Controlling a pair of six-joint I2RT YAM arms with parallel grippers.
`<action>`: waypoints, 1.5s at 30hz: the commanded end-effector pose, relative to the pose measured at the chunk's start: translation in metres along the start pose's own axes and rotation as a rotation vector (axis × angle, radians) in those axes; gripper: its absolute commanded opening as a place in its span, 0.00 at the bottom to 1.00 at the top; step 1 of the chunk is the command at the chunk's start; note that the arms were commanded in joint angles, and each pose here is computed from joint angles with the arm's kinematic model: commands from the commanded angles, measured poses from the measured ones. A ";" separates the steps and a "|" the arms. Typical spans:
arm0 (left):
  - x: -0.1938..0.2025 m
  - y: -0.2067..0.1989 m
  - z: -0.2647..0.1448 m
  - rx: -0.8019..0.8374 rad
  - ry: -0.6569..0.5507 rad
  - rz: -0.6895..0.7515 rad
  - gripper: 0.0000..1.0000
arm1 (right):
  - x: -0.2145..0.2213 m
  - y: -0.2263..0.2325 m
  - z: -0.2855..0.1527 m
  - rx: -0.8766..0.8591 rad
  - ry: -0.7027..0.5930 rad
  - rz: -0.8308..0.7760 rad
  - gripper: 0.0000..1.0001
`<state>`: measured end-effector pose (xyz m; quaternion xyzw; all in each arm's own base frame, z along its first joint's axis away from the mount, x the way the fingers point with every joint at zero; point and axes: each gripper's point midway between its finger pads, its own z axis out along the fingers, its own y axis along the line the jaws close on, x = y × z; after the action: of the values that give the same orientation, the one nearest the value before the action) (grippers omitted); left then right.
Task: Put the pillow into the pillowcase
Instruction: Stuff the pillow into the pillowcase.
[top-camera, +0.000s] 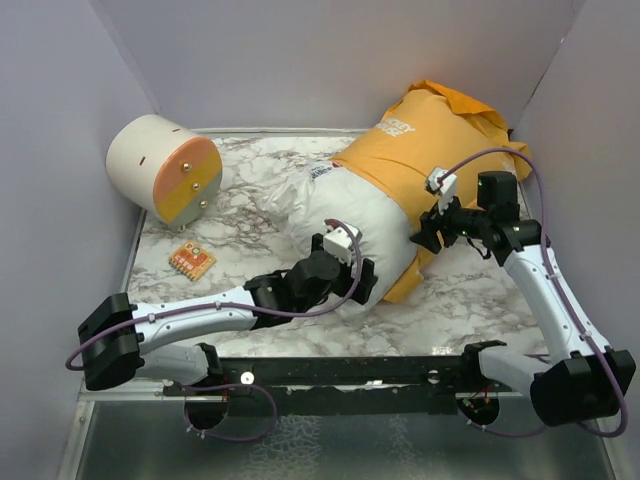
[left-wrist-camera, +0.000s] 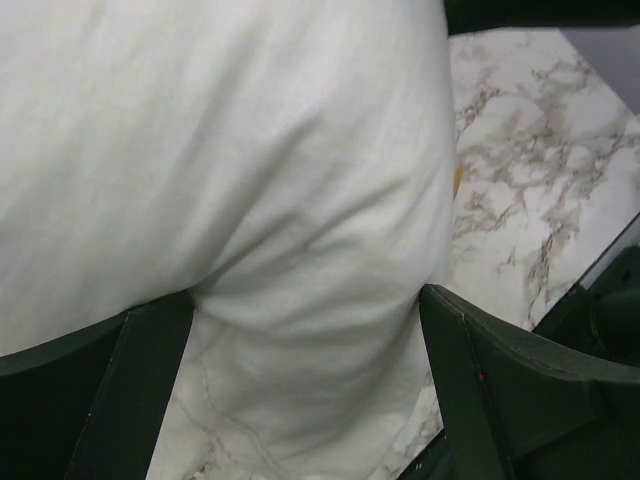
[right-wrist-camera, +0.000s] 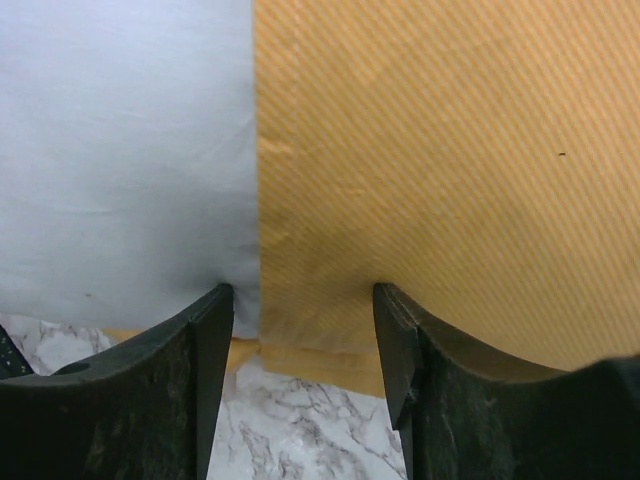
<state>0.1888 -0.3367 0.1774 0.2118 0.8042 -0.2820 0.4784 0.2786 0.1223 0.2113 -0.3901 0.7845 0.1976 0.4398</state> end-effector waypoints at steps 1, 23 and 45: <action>-0.059 -0.003 0.016 -0.012 -0.171 -0.050 0.99 | -0.023 -0.029 0.012 0.068 -0.063 -0.022 0.56; -0.115 0.013 0.113 0.174 -0.210 -0.110 0.07 | -0.114 0.100 -0.005 -0.783 -0.302 -0.009 0.01; -0.102 0.024 0.077 0.338 -0.262 -0.283 0.02 | -0.048 0.004 -0.024 -0.127 -0.185 0.059 0.81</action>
<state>0.3105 -0.3827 0.1937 0.1264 0.7406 -0.4594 0.4738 0.2570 0.1546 0.2802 -0.4253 0.6824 0.3927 0.4464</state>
